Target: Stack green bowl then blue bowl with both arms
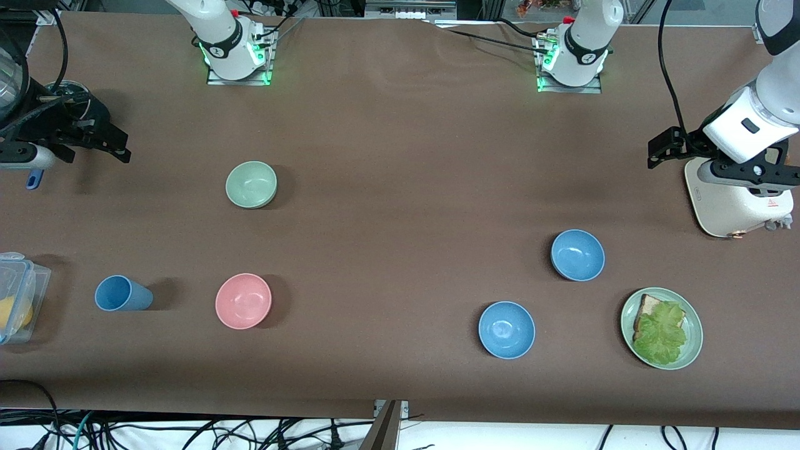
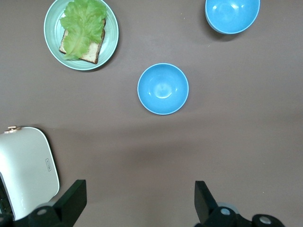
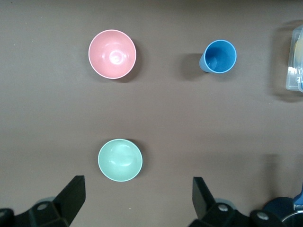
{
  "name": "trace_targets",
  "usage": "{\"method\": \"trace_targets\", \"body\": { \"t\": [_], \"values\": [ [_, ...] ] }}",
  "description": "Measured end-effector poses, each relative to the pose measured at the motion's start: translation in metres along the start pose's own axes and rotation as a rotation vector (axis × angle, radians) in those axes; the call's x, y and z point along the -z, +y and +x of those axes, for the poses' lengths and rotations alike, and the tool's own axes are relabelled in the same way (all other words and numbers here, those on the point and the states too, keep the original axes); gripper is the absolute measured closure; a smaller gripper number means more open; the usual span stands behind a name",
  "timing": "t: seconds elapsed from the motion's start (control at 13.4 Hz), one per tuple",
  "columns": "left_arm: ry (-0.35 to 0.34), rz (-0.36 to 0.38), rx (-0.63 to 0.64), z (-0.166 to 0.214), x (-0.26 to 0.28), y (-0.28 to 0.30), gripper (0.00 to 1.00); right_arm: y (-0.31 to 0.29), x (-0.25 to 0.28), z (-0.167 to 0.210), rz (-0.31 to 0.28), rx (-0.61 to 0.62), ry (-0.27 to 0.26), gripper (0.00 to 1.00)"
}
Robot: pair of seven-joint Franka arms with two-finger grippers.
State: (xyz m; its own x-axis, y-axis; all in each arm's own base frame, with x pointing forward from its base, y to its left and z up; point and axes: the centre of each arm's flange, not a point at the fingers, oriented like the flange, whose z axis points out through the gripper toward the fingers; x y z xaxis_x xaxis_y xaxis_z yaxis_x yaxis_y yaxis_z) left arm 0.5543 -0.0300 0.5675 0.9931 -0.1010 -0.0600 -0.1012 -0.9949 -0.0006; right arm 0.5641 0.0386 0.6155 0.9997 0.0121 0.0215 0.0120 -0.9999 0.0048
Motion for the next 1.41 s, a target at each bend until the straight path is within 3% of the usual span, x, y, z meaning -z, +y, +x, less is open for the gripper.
{"method": "trace_targets", "body": {
  "t": [1.41],
  "values": [
    [0.000,0.000,0.000,0.0000,0.0000,0.0000,0.00,-0.0037,-0.0065,0.0027,-0.001,0.006,-0.013,0.00]
  ]
}}
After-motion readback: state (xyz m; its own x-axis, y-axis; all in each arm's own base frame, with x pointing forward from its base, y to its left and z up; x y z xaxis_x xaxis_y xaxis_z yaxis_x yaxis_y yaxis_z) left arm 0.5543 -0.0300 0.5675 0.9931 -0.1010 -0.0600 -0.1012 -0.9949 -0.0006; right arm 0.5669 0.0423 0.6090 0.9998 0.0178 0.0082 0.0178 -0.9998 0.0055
